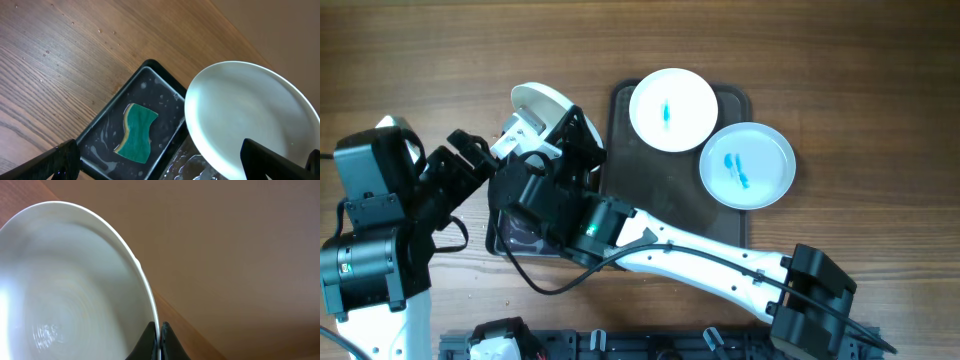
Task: Clean dirty plates on tray and stack at the side
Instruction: 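Carry the plate right and set it on the table beside the tray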
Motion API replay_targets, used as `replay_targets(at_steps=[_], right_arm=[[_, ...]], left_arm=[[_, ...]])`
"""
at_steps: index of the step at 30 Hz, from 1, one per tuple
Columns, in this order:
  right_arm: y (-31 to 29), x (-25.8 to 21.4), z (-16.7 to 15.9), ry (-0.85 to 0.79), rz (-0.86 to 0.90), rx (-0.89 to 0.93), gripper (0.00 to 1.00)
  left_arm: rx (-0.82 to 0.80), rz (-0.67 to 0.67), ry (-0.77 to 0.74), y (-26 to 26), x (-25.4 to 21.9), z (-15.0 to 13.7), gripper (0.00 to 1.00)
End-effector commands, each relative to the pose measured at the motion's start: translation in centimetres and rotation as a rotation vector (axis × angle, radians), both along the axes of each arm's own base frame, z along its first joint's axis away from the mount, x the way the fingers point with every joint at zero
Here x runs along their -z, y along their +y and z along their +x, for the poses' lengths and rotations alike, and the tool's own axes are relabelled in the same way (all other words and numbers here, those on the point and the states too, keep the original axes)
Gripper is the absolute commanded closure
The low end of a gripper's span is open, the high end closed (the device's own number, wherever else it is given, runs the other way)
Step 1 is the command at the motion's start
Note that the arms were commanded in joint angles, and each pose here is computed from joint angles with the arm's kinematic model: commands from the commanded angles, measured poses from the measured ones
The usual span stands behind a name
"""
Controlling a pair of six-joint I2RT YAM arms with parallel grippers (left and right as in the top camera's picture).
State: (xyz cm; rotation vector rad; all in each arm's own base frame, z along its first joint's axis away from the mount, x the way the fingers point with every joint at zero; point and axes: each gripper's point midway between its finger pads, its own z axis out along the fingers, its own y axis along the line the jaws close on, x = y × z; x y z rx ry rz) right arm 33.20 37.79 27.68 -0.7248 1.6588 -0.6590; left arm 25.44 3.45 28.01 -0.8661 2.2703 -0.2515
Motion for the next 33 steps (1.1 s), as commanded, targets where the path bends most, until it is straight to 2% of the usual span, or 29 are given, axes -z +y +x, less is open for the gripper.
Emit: replay_targets(at_steps=[1,4,9,12,16,19,21,24,29,33], right_arm=[[-1.0,-1.9,0.3,-0.029,0.115,0.047,0.96],[-0.4,0.4,0.6,0.071,0.204,-0.002,0.96],[0.6,7.8,-1.3,0.501,0.448,-0.059,0.96],[0.5,8.2,-2.1,0.641,0.511,-0.094,0.96],[-2.3,4.1,-1.9,0.816,0.738,-0.155,0.96],[-7.5,1.2,0.3,0.862,0.884,-0.12,0.95],[-13.5,-0.1,2.4,0.873,0.993,-0.037,0.96],[-20.1,-0.6,3.7,0.9,1.125,0.066,0.96],[-32.7,1.8,5.1,0.869,1.357,0.379,0.96],[-41.3,6.3,3.3,0.823,1.444,0.657,0.95]], left_arm=[[0.013,-0.006,-0.011,-0.2,-0.4,0.1,0.0],[0.013,-0.006,-0.011,-0.2,-0.4,0.1,0.0],[0.013,-0.006,-0.011,-0.2,-0.4,0.1,0.0],[0.013,-0.006,-0.01,-0.2,-0.4,0.1,0.0],[0.013,-0.006,-0.011,-0.2,-0.4,0.1,0.0],[0.013,-0.006,-0.011,-0.2,-0.4,0.1,0.0],[0.013,-0.006,-0.01,-0.2,-0.4,0.1,0.0],[0.013,-0.006,-0.011,-0.2,-0.4,0.1,0.0],[0.013,-0.006,-0.011,-0.2,-0.4,0.1,0.0],[0.013,-0.006,-0.011,-0.2,-0.4,0.1,0.0]])
